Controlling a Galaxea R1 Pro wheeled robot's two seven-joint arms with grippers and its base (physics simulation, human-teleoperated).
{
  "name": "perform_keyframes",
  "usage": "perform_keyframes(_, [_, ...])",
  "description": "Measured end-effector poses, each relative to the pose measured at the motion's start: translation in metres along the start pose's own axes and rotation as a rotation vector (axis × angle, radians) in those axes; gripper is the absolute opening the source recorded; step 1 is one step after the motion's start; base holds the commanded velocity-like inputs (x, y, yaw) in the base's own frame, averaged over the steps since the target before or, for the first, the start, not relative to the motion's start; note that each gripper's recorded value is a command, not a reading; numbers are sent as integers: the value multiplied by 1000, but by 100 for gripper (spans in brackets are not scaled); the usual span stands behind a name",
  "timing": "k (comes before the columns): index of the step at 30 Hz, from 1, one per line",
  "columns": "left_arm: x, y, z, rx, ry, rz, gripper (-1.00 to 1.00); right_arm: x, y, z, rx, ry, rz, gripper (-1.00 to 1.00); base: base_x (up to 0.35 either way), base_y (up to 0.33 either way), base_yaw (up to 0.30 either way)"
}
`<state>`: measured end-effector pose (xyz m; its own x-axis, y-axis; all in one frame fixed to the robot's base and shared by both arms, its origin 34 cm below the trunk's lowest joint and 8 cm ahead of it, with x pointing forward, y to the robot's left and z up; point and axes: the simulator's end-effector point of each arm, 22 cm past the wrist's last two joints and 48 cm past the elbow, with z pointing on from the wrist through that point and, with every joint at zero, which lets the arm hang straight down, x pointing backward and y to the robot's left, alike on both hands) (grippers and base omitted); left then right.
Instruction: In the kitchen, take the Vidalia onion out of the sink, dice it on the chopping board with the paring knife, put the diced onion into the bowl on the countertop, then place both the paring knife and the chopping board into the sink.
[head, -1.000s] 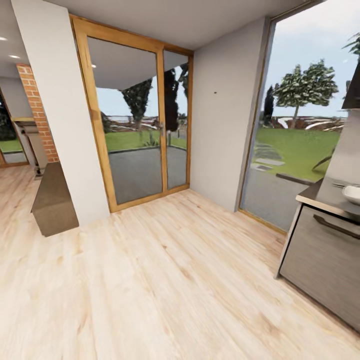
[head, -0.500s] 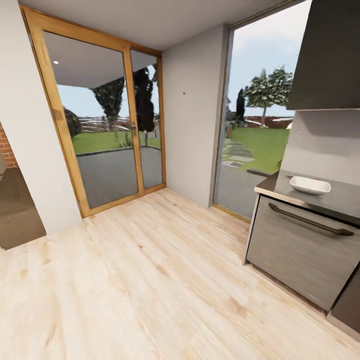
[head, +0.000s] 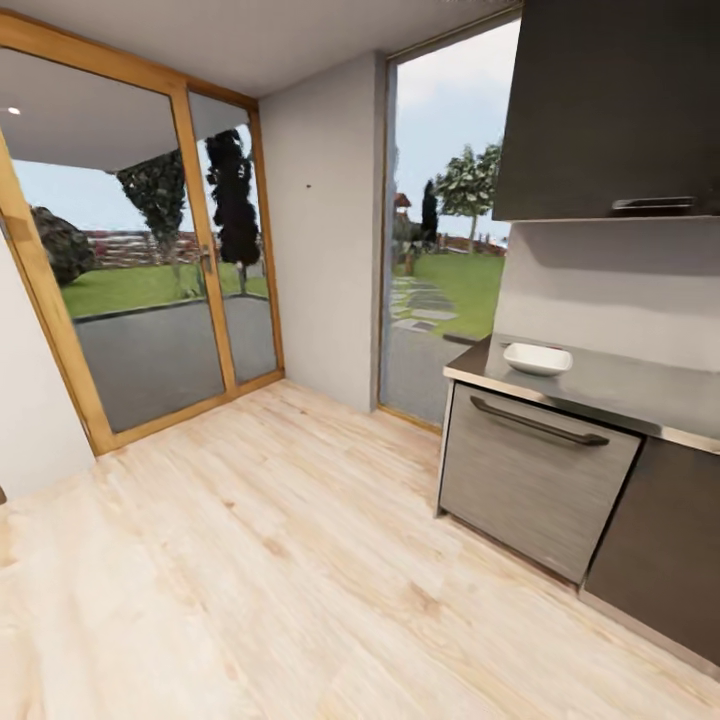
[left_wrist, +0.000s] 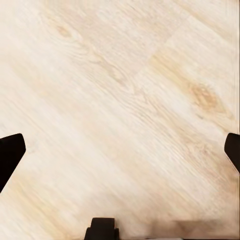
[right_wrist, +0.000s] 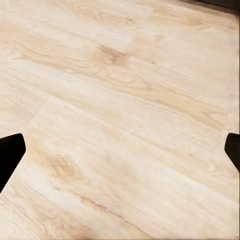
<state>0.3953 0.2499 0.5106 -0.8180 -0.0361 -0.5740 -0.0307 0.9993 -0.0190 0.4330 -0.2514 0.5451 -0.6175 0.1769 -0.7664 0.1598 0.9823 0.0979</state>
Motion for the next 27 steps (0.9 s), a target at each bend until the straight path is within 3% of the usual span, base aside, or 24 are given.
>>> perform_keyframes(27, [0,0,0,0,0,-1,100,0,0,0,1,0,0,100,45,-123,-279])
